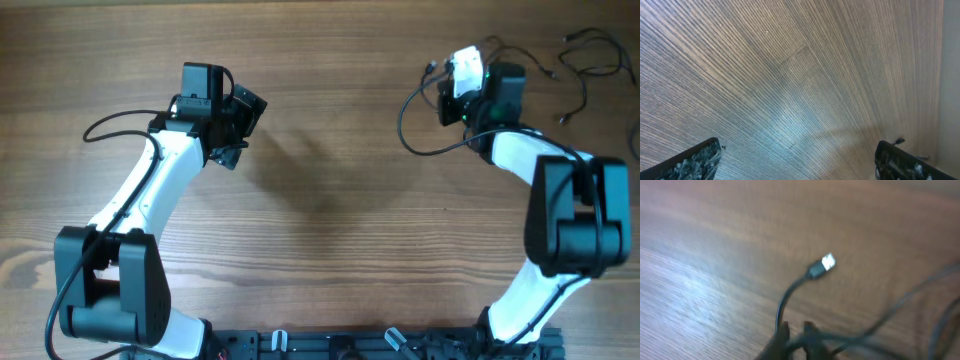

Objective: Untangle cables

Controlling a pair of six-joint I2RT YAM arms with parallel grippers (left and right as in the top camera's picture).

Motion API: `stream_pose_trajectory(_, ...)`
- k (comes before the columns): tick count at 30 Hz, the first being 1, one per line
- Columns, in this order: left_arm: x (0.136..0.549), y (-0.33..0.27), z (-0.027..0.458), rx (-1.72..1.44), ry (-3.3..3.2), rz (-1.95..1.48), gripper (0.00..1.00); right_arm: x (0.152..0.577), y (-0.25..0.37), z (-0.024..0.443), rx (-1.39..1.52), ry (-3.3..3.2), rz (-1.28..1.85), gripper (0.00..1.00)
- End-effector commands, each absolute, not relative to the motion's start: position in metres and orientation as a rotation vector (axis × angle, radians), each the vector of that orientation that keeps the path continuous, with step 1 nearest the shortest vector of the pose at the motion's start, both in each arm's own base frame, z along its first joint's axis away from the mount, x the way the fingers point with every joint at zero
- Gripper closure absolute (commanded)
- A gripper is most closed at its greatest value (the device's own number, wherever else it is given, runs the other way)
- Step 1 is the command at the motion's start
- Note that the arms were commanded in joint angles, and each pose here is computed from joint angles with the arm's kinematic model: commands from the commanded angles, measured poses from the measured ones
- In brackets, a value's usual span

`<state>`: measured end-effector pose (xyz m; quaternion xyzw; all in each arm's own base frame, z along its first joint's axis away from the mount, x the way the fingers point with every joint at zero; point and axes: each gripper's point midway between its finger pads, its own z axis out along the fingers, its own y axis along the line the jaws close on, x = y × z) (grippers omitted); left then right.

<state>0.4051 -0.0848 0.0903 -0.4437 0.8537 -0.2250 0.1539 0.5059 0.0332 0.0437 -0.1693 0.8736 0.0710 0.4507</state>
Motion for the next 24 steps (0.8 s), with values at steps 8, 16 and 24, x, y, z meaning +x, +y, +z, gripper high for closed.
stream_pose_trajectory(8, 0.406, -0.085, 0.092, -1.243, 2.452, -0.637, 0.00, 0.518, 0.084, 0.234, -0.355, 1.711, 0.521, 0.00)
stream_pose_trajectory(16, 0.405, -0.085, 0.092, -1.242, 2.452, -0.636, 0.00, 0.488, 0.007, 0.174, 0.020, 2.136, 0.091, 0.00)
stream_pose_trajectory(24, 0.405, -0.085, 0.092, -1.242, 2.452, -0.636, 0.00, 0.431, 0.109, 0.082, 0.537, 2.511, 1.144, 0.00)
